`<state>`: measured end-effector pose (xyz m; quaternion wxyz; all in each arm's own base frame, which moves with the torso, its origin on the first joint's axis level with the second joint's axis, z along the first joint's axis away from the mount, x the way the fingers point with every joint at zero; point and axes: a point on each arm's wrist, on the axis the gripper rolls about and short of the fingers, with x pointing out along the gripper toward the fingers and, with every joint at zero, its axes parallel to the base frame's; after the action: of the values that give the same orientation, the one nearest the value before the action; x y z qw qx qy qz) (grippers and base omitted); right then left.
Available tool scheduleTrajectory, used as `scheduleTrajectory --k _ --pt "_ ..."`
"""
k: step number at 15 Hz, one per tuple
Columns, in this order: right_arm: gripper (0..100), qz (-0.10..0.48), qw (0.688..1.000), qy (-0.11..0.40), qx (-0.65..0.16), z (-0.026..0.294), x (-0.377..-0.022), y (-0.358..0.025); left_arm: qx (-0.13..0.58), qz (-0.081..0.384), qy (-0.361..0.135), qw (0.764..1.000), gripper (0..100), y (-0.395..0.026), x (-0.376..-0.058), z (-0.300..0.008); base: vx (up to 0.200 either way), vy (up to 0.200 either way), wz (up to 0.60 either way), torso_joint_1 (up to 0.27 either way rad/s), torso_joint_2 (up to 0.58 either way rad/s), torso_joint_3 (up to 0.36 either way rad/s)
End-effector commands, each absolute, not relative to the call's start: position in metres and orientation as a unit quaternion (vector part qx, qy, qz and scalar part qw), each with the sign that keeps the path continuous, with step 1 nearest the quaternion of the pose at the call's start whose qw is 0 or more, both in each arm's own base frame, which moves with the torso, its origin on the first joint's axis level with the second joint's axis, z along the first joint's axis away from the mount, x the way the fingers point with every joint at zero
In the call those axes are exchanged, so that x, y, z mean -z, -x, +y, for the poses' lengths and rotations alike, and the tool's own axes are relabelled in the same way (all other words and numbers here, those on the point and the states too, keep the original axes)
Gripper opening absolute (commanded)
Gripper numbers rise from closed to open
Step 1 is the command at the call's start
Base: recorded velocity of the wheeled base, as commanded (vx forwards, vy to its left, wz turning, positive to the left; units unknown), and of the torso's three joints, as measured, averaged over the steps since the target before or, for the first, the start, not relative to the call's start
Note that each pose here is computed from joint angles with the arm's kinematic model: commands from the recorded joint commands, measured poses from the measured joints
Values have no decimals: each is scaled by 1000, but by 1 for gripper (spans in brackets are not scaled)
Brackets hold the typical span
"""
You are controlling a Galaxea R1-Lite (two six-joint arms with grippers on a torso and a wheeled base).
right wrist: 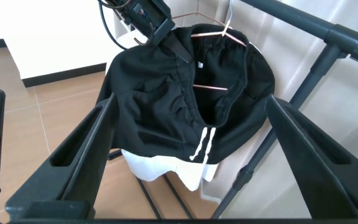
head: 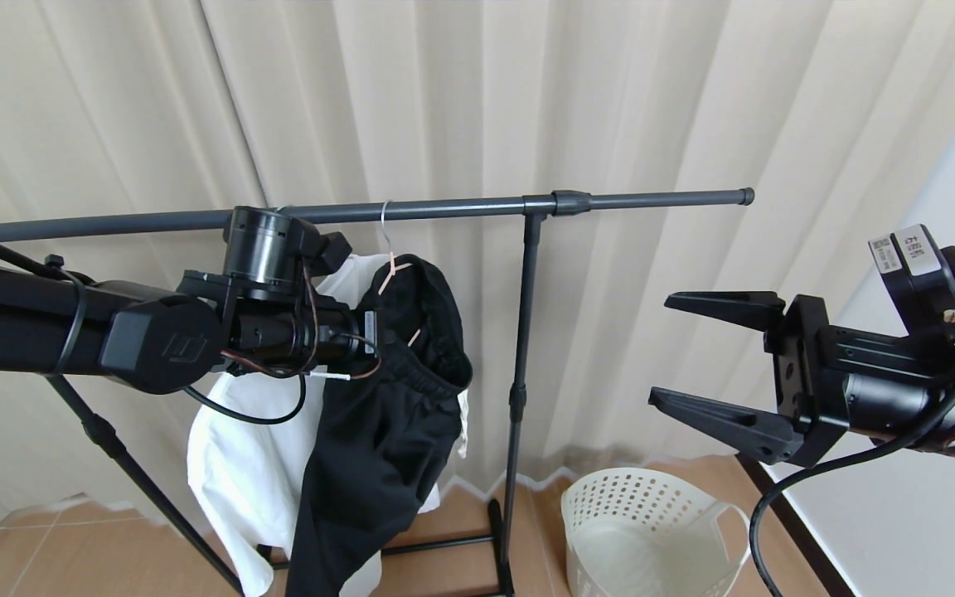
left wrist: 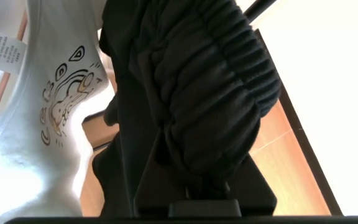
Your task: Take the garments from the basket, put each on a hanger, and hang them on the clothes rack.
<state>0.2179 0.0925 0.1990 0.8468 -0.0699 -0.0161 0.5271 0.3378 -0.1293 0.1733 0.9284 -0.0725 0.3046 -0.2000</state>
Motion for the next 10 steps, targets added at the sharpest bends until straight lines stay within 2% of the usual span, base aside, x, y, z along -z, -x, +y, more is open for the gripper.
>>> scheduleTrajectory --k 1,10 --pt "100 -16 847 70 -527 93 -199 -218 198 304 72 929 100 -338 -174 -129 0 0 0 0 0 0" --pt "100 -15 846 70 -528 93 -198 -218 192 299 72 932 100 -335 -177 -128 0 0 0 0 0 0"
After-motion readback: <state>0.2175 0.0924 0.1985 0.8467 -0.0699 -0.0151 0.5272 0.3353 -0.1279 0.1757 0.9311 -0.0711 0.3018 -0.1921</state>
